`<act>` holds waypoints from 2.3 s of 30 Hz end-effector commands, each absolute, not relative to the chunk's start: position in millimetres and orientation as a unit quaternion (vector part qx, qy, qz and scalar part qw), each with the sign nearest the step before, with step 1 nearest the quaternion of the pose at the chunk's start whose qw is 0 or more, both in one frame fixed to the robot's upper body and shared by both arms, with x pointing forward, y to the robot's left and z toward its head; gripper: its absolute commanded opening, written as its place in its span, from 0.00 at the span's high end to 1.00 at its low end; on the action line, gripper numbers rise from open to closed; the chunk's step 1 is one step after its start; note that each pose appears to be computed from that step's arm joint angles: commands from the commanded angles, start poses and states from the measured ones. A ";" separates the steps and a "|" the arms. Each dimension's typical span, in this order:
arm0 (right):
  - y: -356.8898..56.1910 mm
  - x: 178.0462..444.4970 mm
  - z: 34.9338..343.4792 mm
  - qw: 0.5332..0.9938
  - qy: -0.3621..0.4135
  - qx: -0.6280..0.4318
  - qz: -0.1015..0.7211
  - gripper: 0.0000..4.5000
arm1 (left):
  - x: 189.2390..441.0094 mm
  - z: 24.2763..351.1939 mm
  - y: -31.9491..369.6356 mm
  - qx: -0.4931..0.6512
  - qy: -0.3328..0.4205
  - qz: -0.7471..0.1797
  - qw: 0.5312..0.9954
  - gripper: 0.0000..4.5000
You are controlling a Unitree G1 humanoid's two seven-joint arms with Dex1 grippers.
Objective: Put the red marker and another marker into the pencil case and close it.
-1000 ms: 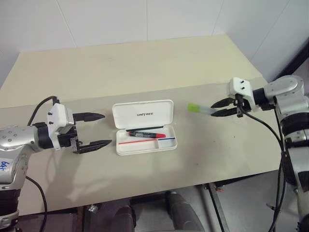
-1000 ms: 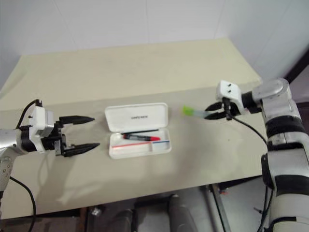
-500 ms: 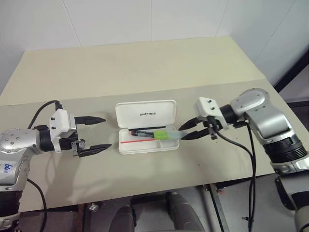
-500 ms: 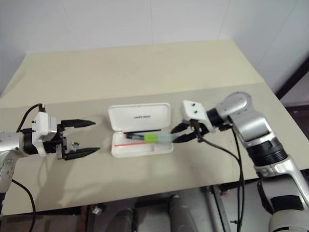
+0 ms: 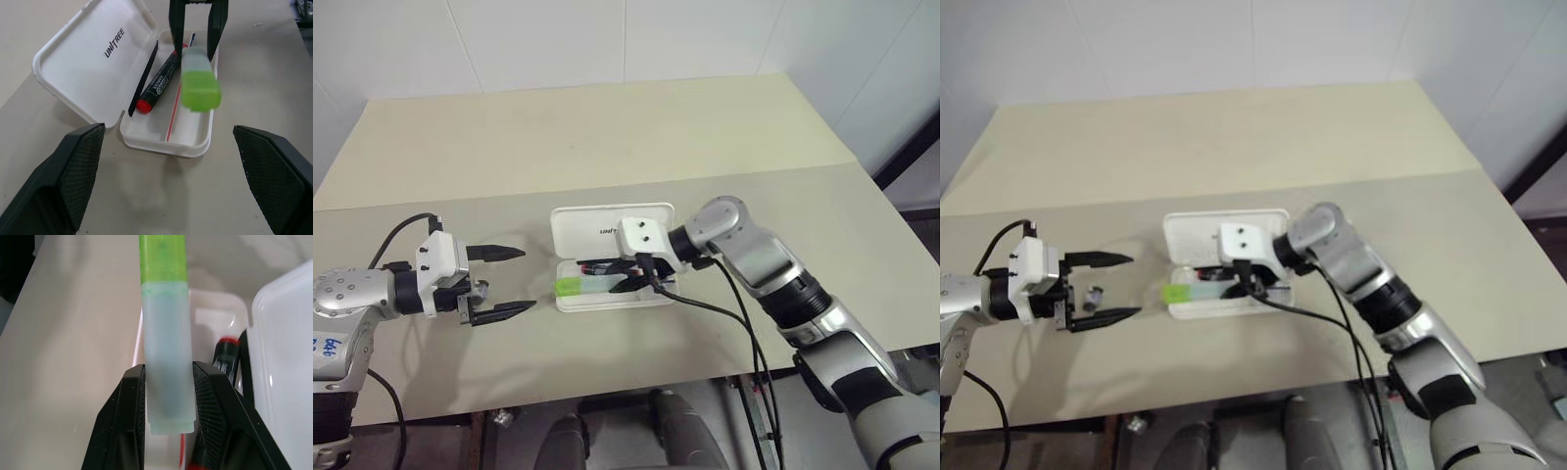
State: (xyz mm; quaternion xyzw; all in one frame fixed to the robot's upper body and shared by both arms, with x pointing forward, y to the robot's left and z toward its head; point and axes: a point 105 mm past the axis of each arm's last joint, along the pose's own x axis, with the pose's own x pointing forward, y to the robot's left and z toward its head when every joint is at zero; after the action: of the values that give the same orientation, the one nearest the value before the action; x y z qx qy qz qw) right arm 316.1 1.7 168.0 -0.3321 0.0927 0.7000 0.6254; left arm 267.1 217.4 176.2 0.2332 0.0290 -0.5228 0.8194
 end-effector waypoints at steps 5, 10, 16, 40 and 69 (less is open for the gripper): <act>3.9 314.2 172.8 0.616 0.100 -0.347 0.699 0.76 | 262.9 183.2 218.1 0.243 0.011 -0.514 0.822 0.00; -0.2 310.8 168.0 0.614 0.120 -0.349 0.698 0.76 | 262.7 183.1 219.8 0.243 0.011 -0.510 0.825 0.00; -4.7 309.5 158.9 0.612 0.138 -0.348 0.696 0.76 | 263.8 184.3 218.8 0.244 0.008 -0.510 0.825 0.00; -1.5 320.7 164.8 0.618 0.112 -0.360 0.690 0.01 | 265.2 190.0 218.5 0.249 -0.003 -0.504 0.827 0.00; -44.3 285.0 276.9 0.640 -0.156 -0.108 0.744 0.01 | 252.6 193.8 252.3 0.211 0.040 -0.272 0.938 0.00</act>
State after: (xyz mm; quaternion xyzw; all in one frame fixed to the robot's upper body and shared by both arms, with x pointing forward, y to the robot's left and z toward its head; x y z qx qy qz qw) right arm 287.0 -34.4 263.0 -0.1158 -0.1289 0.7561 0.6311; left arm 254.4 249.1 184.1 0.2109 0.0490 -0.3129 0.9248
